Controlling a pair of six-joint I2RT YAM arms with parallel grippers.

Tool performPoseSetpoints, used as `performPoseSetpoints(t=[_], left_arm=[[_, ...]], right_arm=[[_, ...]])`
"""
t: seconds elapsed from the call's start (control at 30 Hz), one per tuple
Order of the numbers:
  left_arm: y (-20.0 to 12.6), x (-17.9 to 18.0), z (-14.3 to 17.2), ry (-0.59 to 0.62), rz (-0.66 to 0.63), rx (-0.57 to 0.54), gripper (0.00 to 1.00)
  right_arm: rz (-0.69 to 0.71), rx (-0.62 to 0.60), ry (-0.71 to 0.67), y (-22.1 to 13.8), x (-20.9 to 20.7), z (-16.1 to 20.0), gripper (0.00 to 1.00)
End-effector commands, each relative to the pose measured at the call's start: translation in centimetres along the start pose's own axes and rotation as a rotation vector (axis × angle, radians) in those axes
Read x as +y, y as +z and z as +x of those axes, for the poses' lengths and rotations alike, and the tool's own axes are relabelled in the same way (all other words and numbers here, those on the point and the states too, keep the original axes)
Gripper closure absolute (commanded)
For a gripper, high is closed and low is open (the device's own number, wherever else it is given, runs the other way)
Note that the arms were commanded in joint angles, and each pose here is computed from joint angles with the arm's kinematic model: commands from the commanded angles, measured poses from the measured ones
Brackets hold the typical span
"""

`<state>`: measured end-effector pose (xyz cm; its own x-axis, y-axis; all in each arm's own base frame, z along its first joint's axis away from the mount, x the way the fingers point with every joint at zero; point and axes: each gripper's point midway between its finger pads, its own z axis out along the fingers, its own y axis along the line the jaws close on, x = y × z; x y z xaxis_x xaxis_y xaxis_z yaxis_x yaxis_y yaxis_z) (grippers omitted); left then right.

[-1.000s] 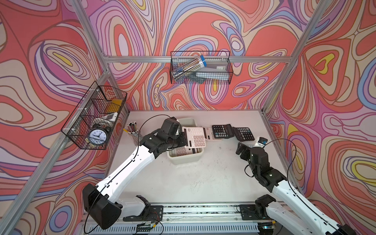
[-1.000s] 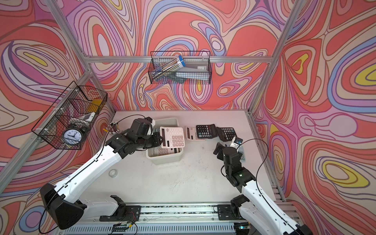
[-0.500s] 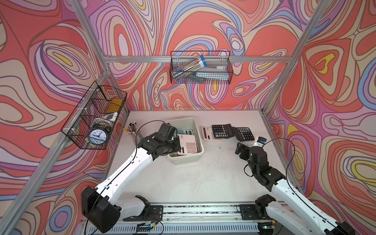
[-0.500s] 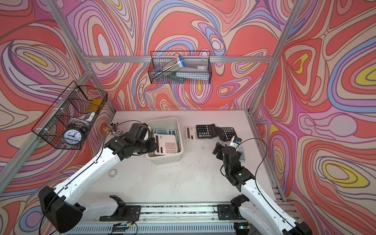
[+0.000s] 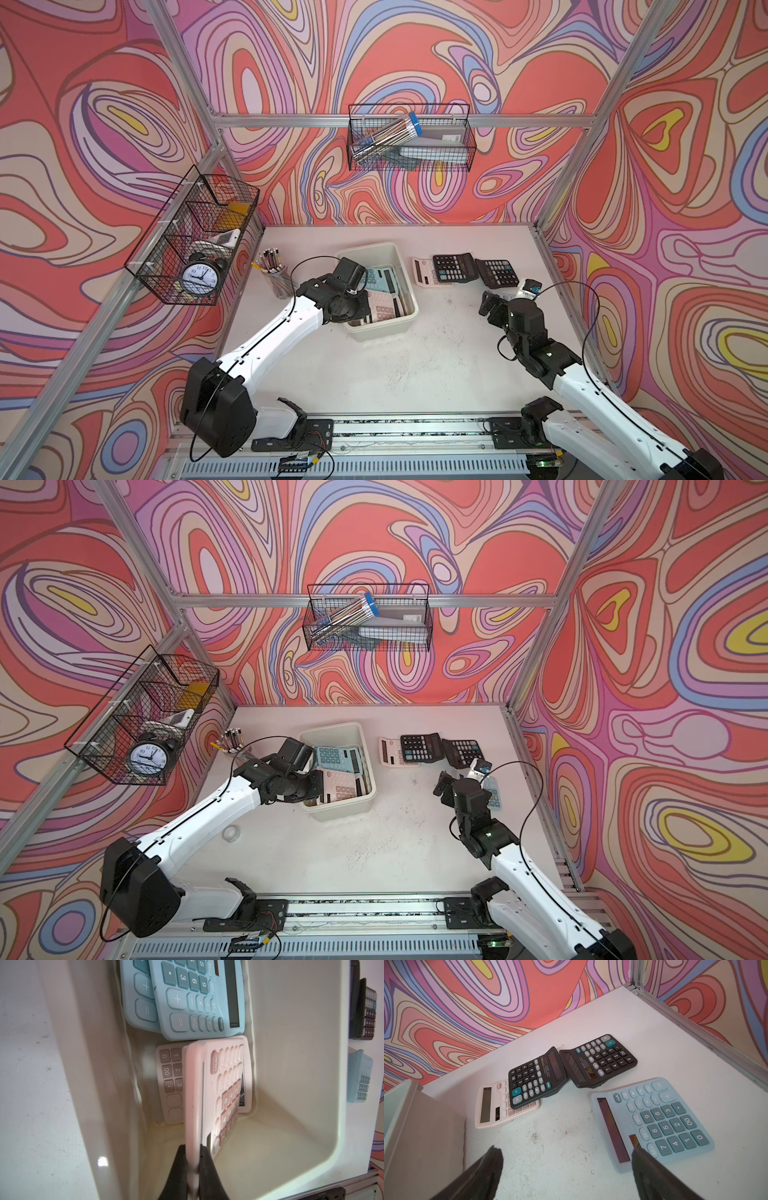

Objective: Put the calculator in the storage box
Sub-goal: Place the calculator in the storage box, then pick up the calculator at the center of the board.

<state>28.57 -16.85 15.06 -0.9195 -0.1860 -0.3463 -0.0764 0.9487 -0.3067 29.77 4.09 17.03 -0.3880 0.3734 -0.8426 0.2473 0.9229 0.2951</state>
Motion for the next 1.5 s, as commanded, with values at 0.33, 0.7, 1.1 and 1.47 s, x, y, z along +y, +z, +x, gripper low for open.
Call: performPoseSetpoints(t=[0.33,0.7,1.1,1.47], left_arm=[[-0.5,0.5,0.6,-0.002,-0.025,0.031,0.59],[-5.1,-1.1,-2.3,0.059,0.042,-0.117,0.31],[-7.3,-0.3,-5.0,0.101,0.093,-0.441,0.01],[-6.6,4.2,-4.1,0.096,0.051,-0.726,0.01]], right_arm=[[-0.015,0.0,0.005,0.3,0.4,-0.1,0.02],[-0.04,0.017,-0.01,0.5,1.0,0.2,0.02],[-0.081,0.068,-0.042,1.8,2.1,1.6,0.02],[-0.15,0.13,-0.068,3.4,3.8,3.4,0.02]])
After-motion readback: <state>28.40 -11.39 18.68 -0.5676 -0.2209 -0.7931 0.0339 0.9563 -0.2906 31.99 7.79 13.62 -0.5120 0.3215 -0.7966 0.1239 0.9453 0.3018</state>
